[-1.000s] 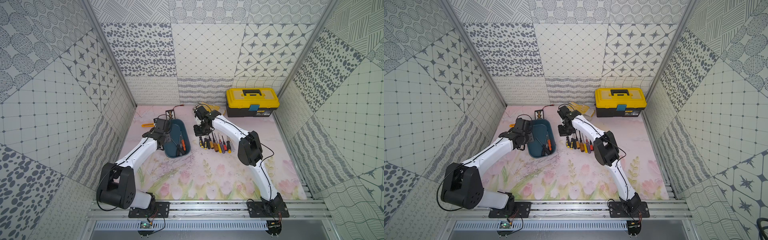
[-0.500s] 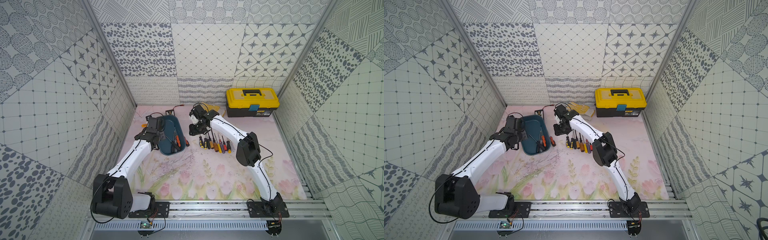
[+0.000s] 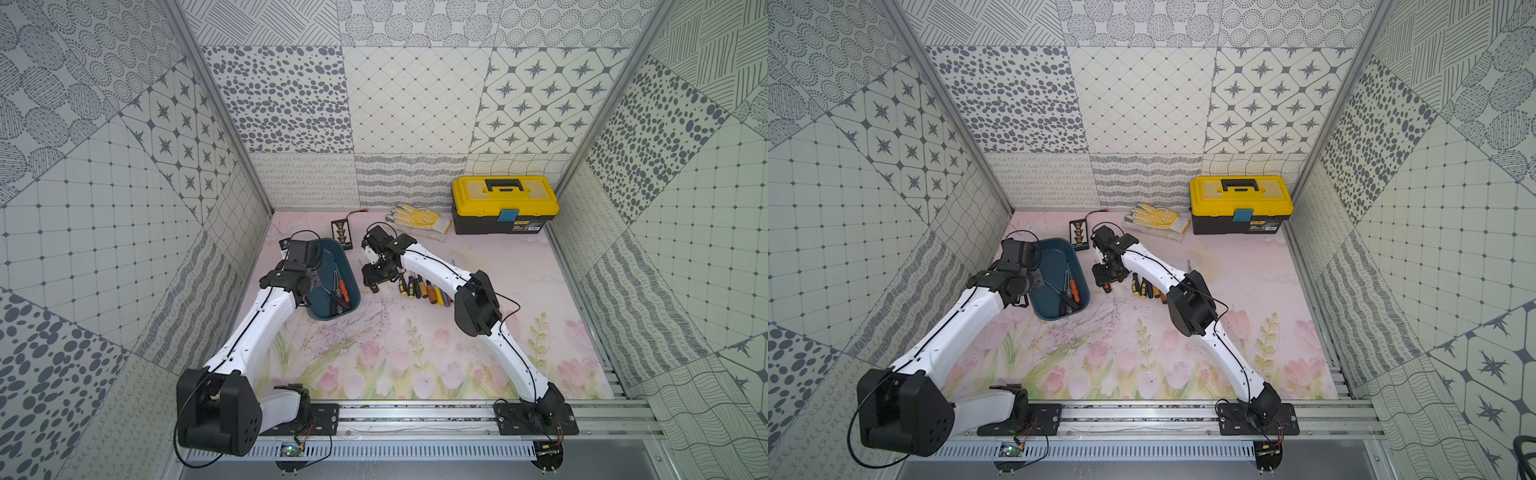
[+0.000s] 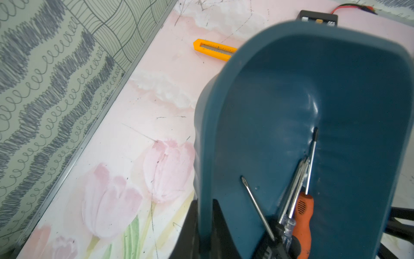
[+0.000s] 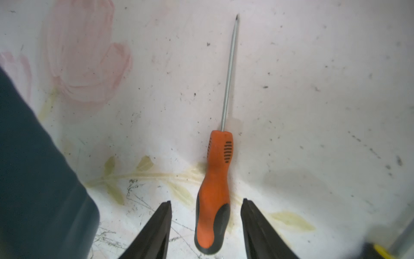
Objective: Take out the screwdriver from the storage box
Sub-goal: Adjust the screwdriver at the center of the board, then pick up the screwdriver from the storage box.
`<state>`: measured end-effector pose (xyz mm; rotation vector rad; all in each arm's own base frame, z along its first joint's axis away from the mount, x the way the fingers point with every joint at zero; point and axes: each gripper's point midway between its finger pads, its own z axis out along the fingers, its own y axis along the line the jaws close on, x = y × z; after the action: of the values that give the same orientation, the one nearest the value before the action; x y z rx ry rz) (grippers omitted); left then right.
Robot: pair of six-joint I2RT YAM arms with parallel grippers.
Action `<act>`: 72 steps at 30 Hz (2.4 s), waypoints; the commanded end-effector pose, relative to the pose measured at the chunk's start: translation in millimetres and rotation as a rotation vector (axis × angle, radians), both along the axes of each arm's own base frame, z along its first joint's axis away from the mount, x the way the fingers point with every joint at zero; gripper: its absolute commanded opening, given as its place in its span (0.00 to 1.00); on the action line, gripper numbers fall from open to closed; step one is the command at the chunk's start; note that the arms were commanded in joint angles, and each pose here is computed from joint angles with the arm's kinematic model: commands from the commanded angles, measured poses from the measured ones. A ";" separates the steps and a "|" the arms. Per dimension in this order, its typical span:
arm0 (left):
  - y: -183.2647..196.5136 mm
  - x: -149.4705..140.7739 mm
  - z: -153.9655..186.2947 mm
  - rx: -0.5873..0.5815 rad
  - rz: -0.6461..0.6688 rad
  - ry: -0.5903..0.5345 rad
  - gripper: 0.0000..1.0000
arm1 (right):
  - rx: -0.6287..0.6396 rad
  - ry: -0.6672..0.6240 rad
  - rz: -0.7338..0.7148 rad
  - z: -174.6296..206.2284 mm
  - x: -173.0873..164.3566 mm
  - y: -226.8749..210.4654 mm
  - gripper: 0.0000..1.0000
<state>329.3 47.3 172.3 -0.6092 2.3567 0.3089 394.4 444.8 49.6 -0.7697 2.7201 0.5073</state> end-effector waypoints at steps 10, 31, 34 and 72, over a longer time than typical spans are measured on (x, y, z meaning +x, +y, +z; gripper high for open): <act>15.3 -14.2 6.5 0.012 0.089 -0.006 0.00 | -0.168 -0.054 -0.053 -34.3 7.8 -7.5 0.49; 0.6 -0.1 -6.5 -0.065 0.043 -0.015 0.00 | -0.349 -0.014 -0.263 -35.0 3.1 -85.3 0.11; -0.9 2.5 -9.8 -0.071 0.035 -0.007 0.00 | -0.360 -0.007 -0.318 -34.5 3.1 -98.0 0.10; -83.7 73.2 -48.6 -0.350 -0.316 -0.062 0.00 | 0.248 -0.248 0.081 118.1 -17.7 -28.7 0.51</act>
<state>372.0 -9.6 108.7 -0.4915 2.5038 -0.0921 388.7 389.8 155.2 -0.6396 2.4469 0.5564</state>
